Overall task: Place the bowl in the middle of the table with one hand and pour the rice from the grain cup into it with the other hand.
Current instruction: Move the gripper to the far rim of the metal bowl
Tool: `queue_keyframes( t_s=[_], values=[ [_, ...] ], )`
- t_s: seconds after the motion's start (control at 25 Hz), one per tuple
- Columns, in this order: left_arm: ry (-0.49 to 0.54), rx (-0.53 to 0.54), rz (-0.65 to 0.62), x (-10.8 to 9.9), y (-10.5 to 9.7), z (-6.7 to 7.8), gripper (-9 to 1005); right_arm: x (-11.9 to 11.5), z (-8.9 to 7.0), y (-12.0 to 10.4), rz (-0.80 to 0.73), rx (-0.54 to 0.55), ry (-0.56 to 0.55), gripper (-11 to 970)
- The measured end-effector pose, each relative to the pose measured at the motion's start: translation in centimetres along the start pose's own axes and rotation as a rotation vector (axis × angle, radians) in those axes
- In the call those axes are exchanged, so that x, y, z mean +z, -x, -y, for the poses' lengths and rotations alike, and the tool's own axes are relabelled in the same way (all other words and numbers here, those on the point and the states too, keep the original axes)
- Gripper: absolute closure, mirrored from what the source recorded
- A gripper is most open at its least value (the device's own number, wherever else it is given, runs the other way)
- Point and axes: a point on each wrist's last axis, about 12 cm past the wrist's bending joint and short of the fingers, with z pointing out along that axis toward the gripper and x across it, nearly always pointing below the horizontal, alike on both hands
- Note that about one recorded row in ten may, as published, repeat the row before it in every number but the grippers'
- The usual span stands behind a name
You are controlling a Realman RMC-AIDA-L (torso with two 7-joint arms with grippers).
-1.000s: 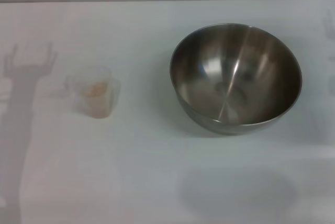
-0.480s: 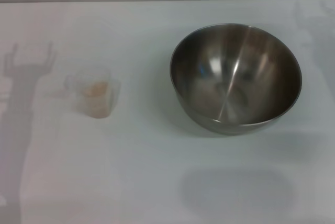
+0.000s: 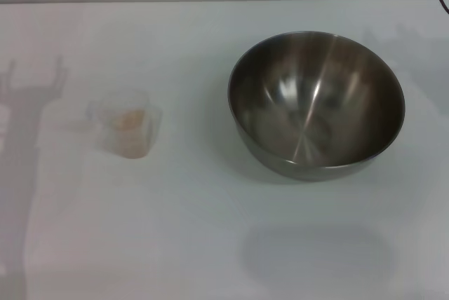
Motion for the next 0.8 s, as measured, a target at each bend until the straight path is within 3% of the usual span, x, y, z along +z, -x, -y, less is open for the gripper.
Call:
queue_keyframes(
  t_s=[0.04,0.24,0.44,0.8],
  values=[
    [0.005,0.000,0.002,0.0,0.0,-0.1,132,-0.8,0.0,0.7,-0.103,-0.005,0.020,279],
    [0.022,0.003,0.005,-0.1,0.1,-0.4,132,-1.8,-0.1,2.1,-0.301,0.013,0.068,280],
    [0.029,0.009,0.002,-0.3,0.1,-0.6,132,-1.4,0.3,1.7,-0.449,0.037,0.101,281],
    [0.028,0.016,-0.001,-0.3,0.1,-0.7,133,0.0,0.8,0.2,-0.576,0.034,0.124,283]
  ],
)
